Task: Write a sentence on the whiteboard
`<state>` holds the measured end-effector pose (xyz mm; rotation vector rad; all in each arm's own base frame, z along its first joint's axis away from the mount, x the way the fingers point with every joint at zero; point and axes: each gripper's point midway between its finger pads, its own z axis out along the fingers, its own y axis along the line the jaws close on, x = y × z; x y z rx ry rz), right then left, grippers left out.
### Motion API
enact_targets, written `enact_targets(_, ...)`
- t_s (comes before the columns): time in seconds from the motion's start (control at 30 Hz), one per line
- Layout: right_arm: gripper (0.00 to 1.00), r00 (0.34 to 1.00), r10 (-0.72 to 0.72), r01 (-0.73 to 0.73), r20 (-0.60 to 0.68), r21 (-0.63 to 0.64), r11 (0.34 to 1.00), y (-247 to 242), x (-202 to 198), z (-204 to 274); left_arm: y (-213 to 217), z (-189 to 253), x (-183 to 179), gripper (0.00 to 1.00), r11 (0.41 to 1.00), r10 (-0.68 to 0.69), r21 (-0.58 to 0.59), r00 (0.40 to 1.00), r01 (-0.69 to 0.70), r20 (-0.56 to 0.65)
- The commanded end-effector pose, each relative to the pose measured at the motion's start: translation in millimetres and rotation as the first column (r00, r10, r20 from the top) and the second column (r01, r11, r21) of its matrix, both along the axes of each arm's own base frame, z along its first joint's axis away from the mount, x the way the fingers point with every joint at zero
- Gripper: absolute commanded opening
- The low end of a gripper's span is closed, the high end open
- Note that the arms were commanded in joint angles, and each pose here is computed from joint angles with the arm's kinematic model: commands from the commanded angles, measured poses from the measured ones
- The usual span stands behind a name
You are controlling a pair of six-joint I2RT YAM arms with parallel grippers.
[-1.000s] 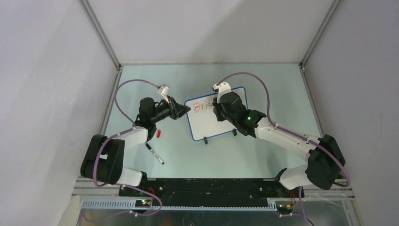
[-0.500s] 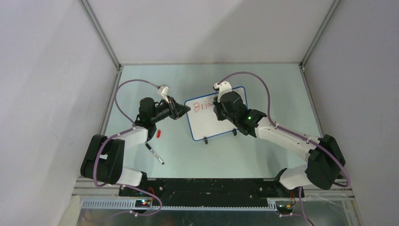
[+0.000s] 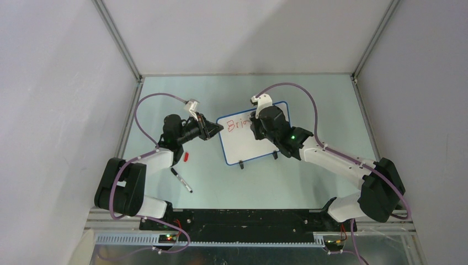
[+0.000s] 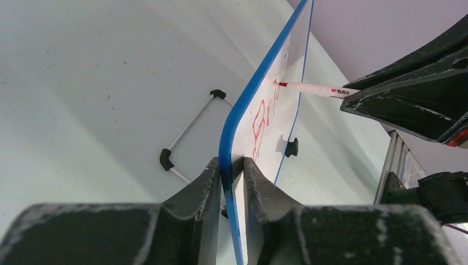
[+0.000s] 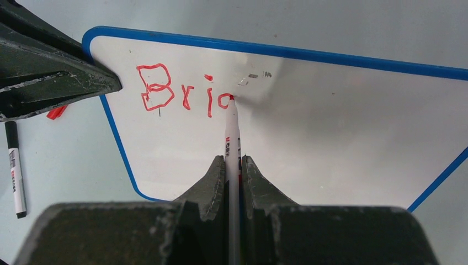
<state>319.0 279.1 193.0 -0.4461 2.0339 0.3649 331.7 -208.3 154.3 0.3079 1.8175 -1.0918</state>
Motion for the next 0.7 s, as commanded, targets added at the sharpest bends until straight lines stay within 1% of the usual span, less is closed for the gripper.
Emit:
enact_targets(0.0, 0.00, 0.998, -0.024, 0.022, 0.053, 0.051, 0.998, 3.4, 10.7, 27.5, -2.5, 22.3, 4.0, 0.23, 1.000, -0.011, -0.002, 0.996, 0.011, 0.084)
enact_targets(0.23, 0.00, 0.999, -0.035, 0.035, 0.014, 0.016, 0.999, -1.7, 6.0, 14.8, -2.7, 22.0, 3.8, 0.23, 1.000, -0.012, 0.000, 0.996, 0.012, 0.083)
enact_targets(0.67, 0.00, 0.999, -0.040, 0.040, -0.016, 0.001, 0.999, -8.4, -4.8, -0.8, -1.9, 23.6, 3.6, 0.23, 1.000, -0.009, 0.000, 0.996, 0.009, 0.089)
